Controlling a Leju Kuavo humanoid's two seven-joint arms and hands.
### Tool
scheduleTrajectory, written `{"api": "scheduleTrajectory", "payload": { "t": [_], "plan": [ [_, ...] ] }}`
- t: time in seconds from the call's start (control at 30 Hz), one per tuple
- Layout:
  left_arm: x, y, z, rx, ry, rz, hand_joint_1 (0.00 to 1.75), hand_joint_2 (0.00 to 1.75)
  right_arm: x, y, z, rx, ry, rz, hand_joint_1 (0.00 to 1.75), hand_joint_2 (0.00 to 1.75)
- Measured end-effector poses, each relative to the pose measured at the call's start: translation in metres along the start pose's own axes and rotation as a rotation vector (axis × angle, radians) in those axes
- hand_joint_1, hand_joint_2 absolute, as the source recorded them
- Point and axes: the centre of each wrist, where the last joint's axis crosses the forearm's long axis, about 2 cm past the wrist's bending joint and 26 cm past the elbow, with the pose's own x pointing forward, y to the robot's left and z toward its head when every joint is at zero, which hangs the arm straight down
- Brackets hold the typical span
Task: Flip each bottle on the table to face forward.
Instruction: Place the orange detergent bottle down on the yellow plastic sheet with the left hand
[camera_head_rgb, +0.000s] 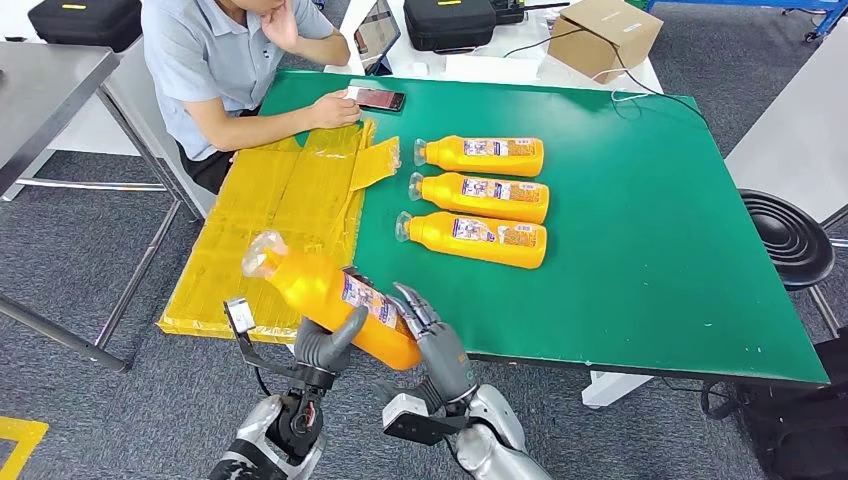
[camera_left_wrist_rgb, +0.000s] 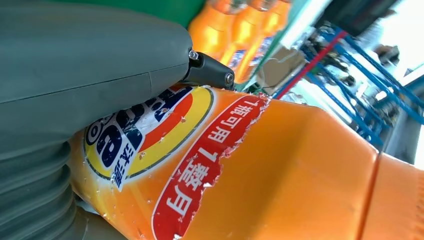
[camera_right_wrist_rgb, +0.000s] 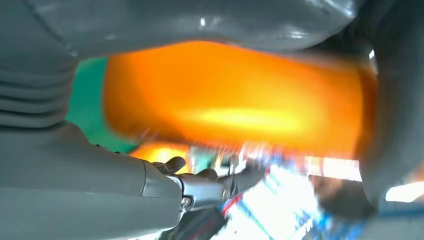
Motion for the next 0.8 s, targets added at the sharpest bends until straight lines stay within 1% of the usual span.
{"api": "scheduleTrajectory", "payload": {
  "t": [0.07,0.13,0.2,0.27,0.33,0.43,0.53,0.63,0.73,0.8],
  "plan": [
    [0.004,0.004,-0.003,0.033,0.011,-0.011,1.75,1.75,0.004,-0.001,0.004,-0.085,0.017,-0.001,0.0,0.0],
    [0.008,0.007,-0.005,0.059,0.014,-0.044,1.75,1.75,0.006,-0.002,0.007,-0.132,0.022,0.002,0.0,0.0],
    [0.011,0.01,-0.009,0.109,0.011,-0.126,1.75,1.75,0.009,-0.003,0.01,-0.165,0.029,-0.009,0.0,0.0],
    [0.016,0.016,-0.014,0.203,-0.002,-0.288,1.75,1.75,0.014,-0.003,0.015,-0.211,0.041,-0.038,0.0,0.0],
    [0.025,0.022,-0.021,0.295,-0.043,-0.48,1.75,1.75,0.019,-0.006,0.019,-0.244,0.037,-0.051,0.0,0.0],
    [0.039,0.029,-0.033,0.36,-0.121,-0.722,1.75,1.75,0.024,-0.01,0.029,-0.271,0.027,-0.04,0.0,0.0],
    [0.054,0.038,-0.041,0.386,-0.193,-0.948,1.75,1.75,0.03,-0.014,0.04,-0.311,0.034,-0.042,0.0,0.0],
    [0.072,0.042,-0.055,0.392,-0.238,-1.203,1.75,1.75,0.037,-0.018,0.043,-0.352,0.03,-0.054,0.0,0.0],
    [0.088,0.045,-0.076,0.373,-0.256,-1.467,1.75,1.75,0.041,-0.02,0.04,-0.379,0.024,-0.08,0.0,0.0],
    [0.096,0.046,-0.091,0.357,-0.244,-1.599,1.75,1.75,0.045,-0.02,0.038,-0.389,0.019,-0.102,0.0,0.0]
  ]
}}
